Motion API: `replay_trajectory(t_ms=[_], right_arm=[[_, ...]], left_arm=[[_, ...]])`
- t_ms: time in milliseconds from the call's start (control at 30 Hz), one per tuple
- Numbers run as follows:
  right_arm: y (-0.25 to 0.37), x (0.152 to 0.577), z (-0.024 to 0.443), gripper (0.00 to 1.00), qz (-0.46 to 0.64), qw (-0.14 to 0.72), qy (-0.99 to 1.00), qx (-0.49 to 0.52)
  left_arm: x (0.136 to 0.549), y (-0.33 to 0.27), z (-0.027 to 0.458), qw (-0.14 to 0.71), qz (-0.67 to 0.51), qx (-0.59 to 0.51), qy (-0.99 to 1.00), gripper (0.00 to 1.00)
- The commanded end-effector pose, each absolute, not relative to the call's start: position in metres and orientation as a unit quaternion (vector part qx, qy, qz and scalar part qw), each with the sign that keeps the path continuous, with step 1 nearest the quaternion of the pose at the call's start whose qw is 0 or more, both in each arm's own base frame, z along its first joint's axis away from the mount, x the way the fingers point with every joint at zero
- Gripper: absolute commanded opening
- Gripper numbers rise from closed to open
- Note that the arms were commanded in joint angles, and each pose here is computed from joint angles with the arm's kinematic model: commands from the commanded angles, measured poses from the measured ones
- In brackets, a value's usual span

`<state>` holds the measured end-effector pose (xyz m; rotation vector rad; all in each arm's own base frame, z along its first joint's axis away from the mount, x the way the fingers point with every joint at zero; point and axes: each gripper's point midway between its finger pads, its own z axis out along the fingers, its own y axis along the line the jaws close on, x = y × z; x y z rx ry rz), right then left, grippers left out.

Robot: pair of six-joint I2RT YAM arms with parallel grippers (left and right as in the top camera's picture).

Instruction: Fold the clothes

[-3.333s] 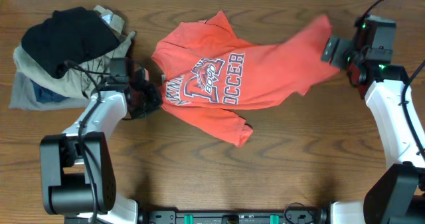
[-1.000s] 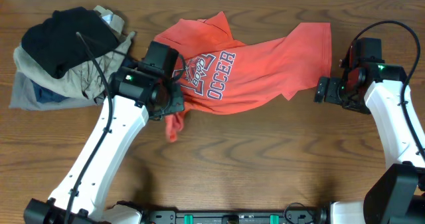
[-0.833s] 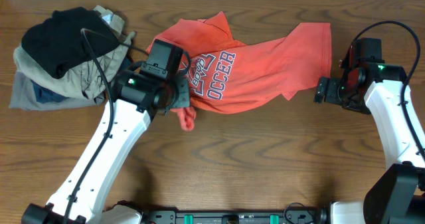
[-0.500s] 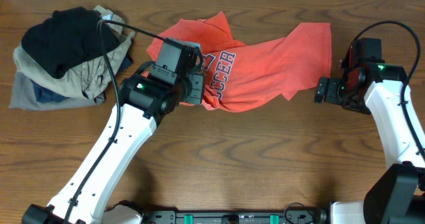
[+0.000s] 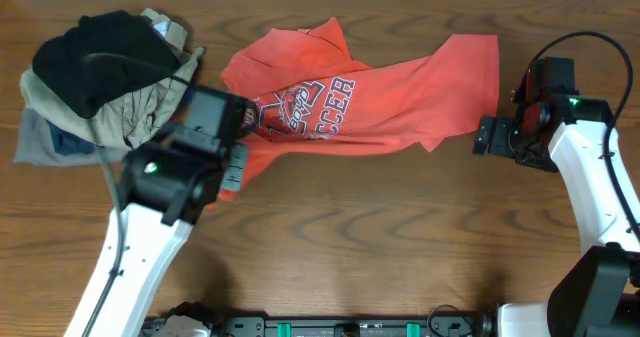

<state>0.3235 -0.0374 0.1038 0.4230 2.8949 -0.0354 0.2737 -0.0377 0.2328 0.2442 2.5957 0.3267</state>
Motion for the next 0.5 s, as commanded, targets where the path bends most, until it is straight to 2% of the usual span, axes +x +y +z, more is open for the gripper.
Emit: replay_trajectory(t_ms=[0,100,233,467], right_arm=[[-0.039,0.323,0.103,0.99,-0.012,0.106,0.984,0.141],[-0.039,0.323,0.103,0.99,-0.012,0.106,0.984,0.141],[-0.039,0.323,0.103,0.99,-0.013,0.106,0.984,0.141],[-0.039,0.323,0.103,0.99,-0.013,0.106,0.984,0.141]], left_arm=[[0.281,-0.014,0.258,0.302,0.176,0.066,0.935,0.06],[0.283,-0.03,0.256,0.307,0.136,0.077,0.939,0.06],[0.276,-0.08,0.238,0.272,-0.003,0.123,0.954,0.06],[0.238,-0.18,0.225,0.144,-0.275,0.175,0.934,0.06]])
